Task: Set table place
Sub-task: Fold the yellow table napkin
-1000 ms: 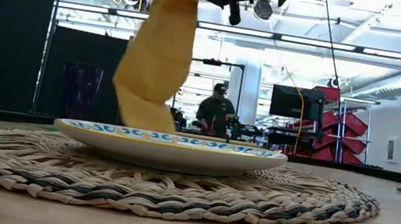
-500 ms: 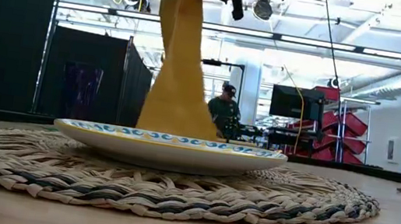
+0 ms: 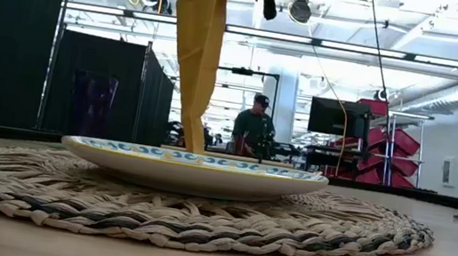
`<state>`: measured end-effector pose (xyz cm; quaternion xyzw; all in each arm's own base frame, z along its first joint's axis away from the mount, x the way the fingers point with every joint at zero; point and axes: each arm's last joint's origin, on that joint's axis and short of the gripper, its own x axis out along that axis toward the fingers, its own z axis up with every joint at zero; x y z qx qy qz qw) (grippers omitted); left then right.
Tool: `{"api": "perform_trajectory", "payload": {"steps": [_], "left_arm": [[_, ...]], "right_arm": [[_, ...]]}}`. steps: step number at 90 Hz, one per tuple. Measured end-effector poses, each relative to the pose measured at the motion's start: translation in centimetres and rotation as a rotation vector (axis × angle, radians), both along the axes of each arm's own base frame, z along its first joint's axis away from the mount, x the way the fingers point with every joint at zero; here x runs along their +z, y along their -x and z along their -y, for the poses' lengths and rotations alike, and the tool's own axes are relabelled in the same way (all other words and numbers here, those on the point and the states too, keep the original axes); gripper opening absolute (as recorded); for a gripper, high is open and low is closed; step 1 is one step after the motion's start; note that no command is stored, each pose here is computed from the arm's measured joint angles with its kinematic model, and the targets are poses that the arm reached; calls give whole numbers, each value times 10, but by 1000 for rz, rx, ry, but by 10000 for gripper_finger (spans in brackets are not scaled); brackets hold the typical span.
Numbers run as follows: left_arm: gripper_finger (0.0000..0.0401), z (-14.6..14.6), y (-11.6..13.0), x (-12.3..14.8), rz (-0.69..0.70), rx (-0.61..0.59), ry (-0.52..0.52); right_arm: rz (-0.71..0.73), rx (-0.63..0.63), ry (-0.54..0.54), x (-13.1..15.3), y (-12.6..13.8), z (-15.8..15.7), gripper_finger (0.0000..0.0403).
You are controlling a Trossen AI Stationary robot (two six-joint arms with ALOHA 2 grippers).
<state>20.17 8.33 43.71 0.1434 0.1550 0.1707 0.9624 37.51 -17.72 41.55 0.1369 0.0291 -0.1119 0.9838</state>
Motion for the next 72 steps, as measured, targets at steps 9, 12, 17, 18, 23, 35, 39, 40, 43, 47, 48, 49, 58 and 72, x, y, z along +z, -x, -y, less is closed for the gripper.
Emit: {"api": "perform_trajectory", "payload": {"steps": [9, 12, 17, 18, 23, 35, 39, 40, 43, 47, 48, 49, 58, 72], "left_arm": [[0, 8, -3, -1, 1, -33, 28], [0, 11, -4, -1, -3, -45, 37], [0, 16, -5, -3, -15, -64, 58], [0, 17, -5, -3, -18, -67, 60], [0, 22, -6, -6, -37, -85, 74], [0, 30, -9, -12, -64, -102, 94], [0, 31, -11, -18, -78, -102, 101], [0, 32, -11, -19, -82, -99, 103], [0, 31, -13, -25, -96, -86, 111], [0, 31, -14, -32, -122, -74, 116], [0, 31, -15, -34, -129, -72, 118], [0, 31, -15, -36, -134, -71, 119], [0, 29, -19, -48, -146, -61, 125], [0, 24, -21, -56, -134, -48, 118]], "right_arm": [[-13, 20, -2, -1, -3, -8, 0], [-22, 29, -3, -2, -4, -11, 0], [-39, 44, -2, -3, -6, -17, 0], [-42, 47, -1, -3, -7, -18, 0], [-60, 60, 2, -5, -8, -23, 0], [-89, 71, -1, -8, -10, -28, 0], [-111, 66, -3, -10, -10, -29, 0], [-118, 62, -3, -11, -10, -29, 0], [-139, 46, -2, -13, -10, -28, 0], [-165, 28, -4, -17, -10, -27, 0], [-171, 25, -6, -17, -10, -27, 0], [-177, 23, -8, -18, -10, -27, 0], [-197, 12, -20, -25, -13, -20, 0], [-232, -15, -40, -35, -12, -8, 0]]}}
